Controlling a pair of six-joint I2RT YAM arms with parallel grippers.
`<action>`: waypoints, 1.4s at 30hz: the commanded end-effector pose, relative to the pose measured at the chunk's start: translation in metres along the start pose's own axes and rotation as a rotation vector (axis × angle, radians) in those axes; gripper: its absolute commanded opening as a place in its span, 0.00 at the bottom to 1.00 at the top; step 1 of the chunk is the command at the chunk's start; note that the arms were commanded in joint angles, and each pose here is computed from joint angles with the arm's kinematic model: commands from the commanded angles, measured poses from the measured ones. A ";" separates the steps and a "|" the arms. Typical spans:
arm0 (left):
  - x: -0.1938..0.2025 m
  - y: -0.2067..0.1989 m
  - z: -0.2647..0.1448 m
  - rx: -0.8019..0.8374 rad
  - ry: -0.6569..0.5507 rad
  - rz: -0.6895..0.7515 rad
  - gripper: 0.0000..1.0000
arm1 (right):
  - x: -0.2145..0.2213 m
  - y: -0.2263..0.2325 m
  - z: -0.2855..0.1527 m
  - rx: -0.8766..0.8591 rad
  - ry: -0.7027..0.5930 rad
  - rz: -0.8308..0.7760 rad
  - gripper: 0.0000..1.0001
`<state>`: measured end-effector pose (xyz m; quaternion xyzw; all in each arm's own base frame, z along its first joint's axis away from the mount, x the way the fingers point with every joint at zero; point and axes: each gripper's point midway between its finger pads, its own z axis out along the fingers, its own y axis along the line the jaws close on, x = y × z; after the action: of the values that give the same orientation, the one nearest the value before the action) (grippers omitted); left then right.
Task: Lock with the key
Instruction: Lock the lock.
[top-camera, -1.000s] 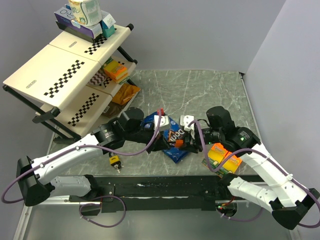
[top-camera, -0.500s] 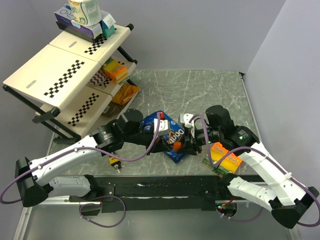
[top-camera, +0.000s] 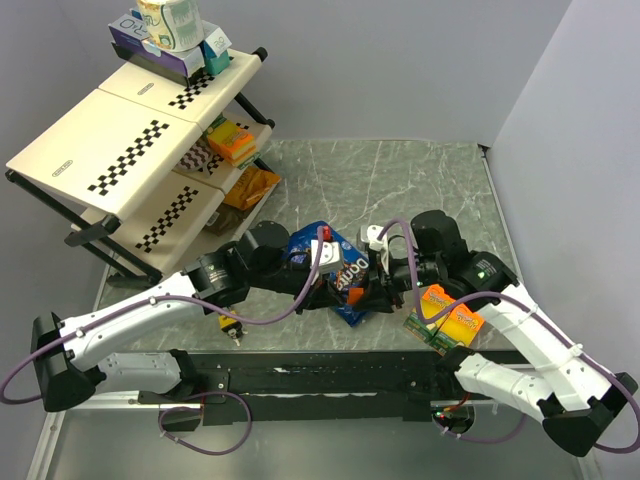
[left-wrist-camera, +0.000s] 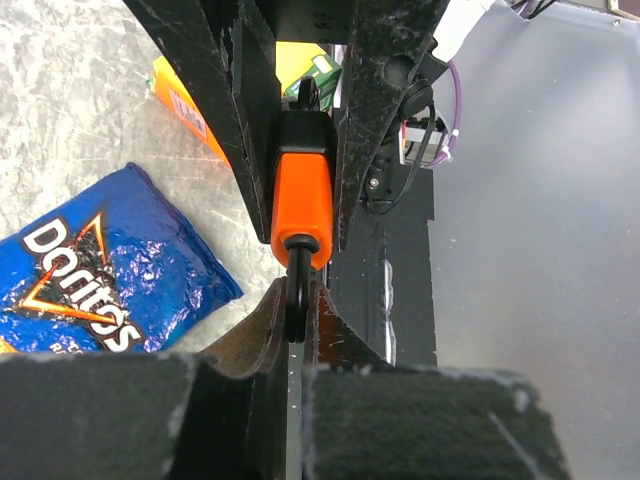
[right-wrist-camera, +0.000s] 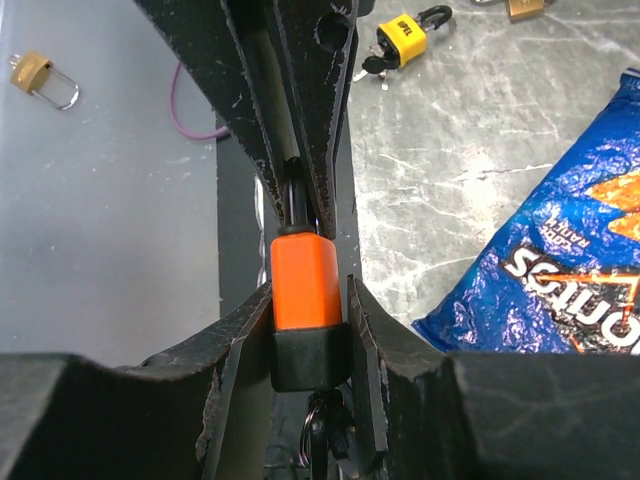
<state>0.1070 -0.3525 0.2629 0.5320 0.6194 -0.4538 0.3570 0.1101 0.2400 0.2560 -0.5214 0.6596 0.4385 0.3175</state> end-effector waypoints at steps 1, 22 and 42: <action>-0.067 -0.017 0.026 0.076 -0.242 0.146 0.01 | -0.087 0.024 0.006 -0.156 -0.279 -0.287 0.00; -0.021 0.011 -0.047 0.056 -0.077 0.267 0.01 | -0.034 -0.011 -0.029 0.120 0.003 -0.188 0.82; -0.023 0.006 -0.049 0.062 -0.105 0.232 0.01 | -0.031 -0.004 -0.032 0.084 -0.008 -0.277 0.57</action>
<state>0.1234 -0.3103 0.2720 0.5836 0.5623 -0.4383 0.3887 0.1338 0.2229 0.2926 -0.5714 0.6236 0.3505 0.4021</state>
